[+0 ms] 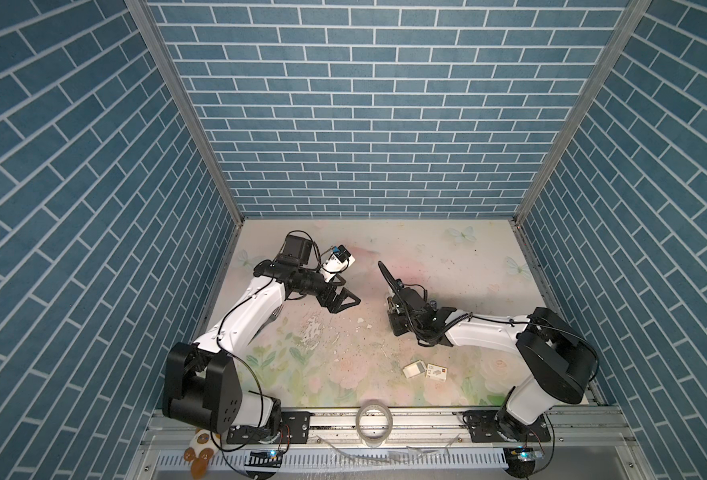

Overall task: Load the staples into the stapler
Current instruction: 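Lower the staple strip into the white stapler's open channel with the right gripper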

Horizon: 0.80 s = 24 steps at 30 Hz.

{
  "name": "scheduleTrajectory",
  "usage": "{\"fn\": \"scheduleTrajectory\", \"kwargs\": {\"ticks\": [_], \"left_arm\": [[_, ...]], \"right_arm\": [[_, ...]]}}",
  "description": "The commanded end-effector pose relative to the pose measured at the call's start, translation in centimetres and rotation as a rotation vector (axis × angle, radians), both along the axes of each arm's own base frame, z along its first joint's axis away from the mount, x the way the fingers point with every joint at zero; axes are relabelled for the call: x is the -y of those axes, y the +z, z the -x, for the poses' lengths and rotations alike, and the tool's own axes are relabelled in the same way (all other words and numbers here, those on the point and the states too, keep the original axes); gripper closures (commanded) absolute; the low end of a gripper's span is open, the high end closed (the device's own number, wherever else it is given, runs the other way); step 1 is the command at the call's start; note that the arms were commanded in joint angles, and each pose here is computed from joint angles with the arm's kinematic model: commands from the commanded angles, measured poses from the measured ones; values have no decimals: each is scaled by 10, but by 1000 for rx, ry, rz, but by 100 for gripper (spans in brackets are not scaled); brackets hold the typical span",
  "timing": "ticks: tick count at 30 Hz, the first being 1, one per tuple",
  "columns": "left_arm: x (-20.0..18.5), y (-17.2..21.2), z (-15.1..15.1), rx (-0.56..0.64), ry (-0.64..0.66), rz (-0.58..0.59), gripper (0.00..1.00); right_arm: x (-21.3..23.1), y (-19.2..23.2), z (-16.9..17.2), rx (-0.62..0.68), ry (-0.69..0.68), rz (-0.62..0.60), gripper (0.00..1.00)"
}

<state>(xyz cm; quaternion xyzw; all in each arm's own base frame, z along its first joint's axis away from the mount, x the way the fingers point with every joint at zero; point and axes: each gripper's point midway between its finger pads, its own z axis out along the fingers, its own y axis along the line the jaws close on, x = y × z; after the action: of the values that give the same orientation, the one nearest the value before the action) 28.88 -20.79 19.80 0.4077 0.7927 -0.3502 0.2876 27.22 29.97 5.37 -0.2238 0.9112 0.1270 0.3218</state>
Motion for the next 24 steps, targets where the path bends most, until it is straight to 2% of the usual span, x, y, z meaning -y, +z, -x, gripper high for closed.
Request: {"fn": "scheduleTrajectory", "kwargs": {"ticks": [1, 24], "left_arm": [[-2, -4, 1, -12, -1, 2, 2], [-2, -3, 2, -9, -1, 2, 2]], "right_arm": [[7, -8, -1, -9, -21, 32, 90], [13, -17, 1, -17, -31, 55, 91]]}}
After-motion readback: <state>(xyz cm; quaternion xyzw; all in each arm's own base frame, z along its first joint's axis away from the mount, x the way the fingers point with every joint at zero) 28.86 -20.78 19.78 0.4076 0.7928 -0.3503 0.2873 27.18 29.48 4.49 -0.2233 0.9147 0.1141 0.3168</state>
